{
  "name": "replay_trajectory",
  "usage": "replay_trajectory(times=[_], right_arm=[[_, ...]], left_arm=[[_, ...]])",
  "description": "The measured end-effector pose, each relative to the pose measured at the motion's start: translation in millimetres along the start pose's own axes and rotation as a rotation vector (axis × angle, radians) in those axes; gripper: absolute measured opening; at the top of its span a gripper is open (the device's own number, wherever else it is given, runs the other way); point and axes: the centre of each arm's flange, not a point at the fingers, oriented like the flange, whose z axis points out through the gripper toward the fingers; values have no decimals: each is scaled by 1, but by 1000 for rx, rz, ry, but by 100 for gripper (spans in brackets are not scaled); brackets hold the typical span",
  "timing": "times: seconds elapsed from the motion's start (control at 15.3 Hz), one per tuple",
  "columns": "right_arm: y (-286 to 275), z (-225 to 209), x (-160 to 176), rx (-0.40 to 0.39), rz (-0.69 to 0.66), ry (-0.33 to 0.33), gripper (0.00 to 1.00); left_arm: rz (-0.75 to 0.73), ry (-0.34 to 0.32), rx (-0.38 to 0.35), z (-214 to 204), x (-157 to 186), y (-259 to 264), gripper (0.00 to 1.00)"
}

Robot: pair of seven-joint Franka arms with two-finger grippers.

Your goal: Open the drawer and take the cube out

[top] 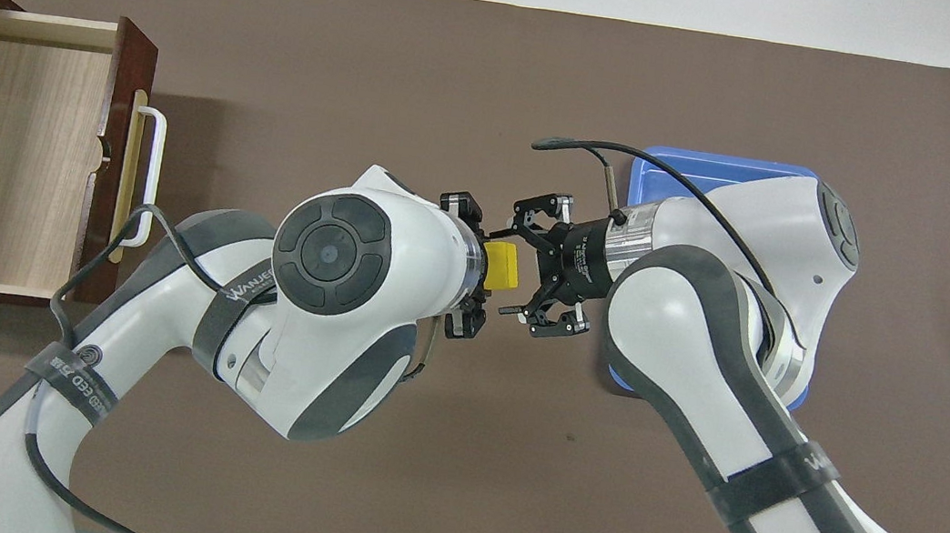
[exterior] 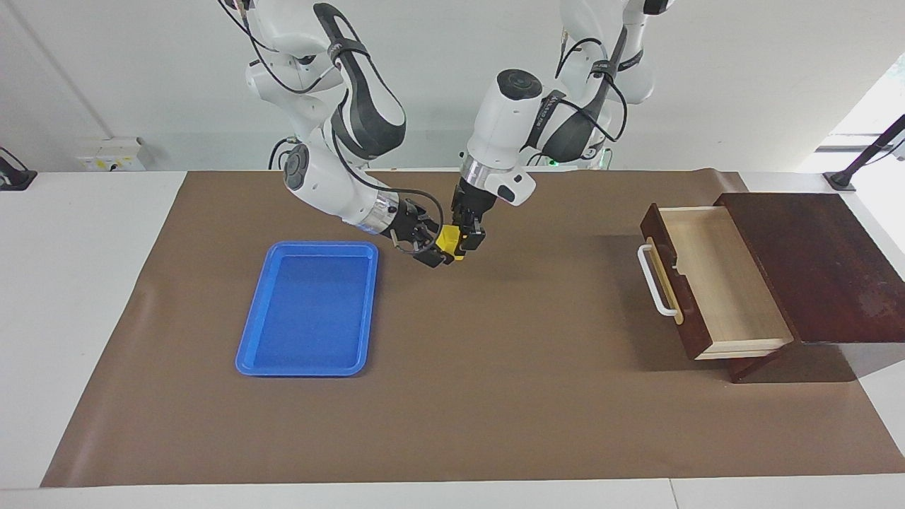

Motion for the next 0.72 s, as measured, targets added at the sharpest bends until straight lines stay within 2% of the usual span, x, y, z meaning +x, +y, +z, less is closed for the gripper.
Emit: replay_trajectory(times=[0.07,0.13,0.59,0.72], right_arm=[[-1,-1,1,12,0,4,60],[-2,-2,1,15,13,3,56],[-3,-4,1,21,12,3,56],[-6,-9,3,31,16,3,56]], left_arm=[[1,1,2,1,0,-1,55],[-6,-1,-1,1,0,0,55],[-3,-5,-6,0,0,1,56],[9,21,0,0,5,2,78]])
